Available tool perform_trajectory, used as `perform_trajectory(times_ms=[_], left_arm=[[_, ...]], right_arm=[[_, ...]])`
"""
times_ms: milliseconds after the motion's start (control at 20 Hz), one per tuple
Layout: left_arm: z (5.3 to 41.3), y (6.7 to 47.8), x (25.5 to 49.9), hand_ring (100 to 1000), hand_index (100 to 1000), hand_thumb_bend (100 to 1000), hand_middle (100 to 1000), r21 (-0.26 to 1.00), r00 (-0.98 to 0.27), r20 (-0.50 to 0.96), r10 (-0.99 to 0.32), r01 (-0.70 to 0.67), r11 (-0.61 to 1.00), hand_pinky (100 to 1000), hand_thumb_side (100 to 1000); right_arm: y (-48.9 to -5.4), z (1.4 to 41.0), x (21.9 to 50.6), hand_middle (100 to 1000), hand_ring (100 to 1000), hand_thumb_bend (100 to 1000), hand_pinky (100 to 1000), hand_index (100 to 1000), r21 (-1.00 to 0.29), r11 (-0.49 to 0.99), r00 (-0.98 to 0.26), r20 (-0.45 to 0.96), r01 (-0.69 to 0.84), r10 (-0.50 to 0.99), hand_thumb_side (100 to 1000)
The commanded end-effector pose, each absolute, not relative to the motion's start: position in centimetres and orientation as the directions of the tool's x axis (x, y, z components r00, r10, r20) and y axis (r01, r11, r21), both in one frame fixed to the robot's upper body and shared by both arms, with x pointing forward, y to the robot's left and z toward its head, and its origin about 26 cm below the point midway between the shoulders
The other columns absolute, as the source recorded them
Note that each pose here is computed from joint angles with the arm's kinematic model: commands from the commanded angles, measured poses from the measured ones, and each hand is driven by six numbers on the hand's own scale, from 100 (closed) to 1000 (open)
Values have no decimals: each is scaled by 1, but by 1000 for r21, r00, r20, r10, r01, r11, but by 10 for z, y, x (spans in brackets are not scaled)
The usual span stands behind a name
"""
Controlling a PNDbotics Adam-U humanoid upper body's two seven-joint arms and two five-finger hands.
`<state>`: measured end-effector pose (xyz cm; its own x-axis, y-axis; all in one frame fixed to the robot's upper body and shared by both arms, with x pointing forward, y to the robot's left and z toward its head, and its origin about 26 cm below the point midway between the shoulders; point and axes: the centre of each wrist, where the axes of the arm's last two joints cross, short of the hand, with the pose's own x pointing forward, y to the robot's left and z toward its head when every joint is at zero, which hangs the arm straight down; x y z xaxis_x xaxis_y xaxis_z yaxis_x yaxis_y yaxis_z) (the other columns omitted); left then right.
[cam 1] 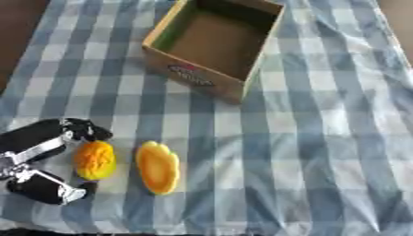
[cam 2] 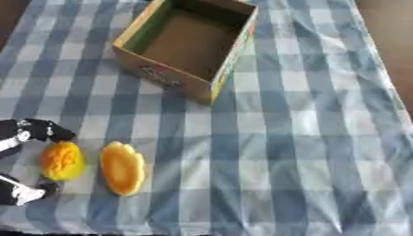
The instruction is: Pick up objects on the table and place them in the box.
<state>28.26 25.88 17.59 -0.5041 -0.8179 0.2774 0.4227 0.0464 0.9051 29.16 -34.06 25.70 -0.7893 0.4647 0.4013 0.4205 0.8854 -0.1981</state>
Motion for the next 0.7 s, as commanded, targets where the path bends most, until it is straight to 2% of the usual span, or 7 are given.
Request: perform_trajectory(times_ms=[50,350,700], left_arm=[[184,259,282,803,901,414,766,920,-509,239,-827,390,25,811,100],[183,256,282,784,885,373,746,926,-499,227,-837,378,26,786,100],[187,255,284,778,877,434,747,949,-521,156,-839,313,-18,786,100]], right_arm=[[-340,267,287,725,857,100,750,740,-195,885,-805,369,422,465,653],[-340,266,287,723,857,100,750,740,-193,887,-805,374,419,461,653],[-340,265,287,722,856,100,749,739,-191,888,-804,377,418,459,653]])
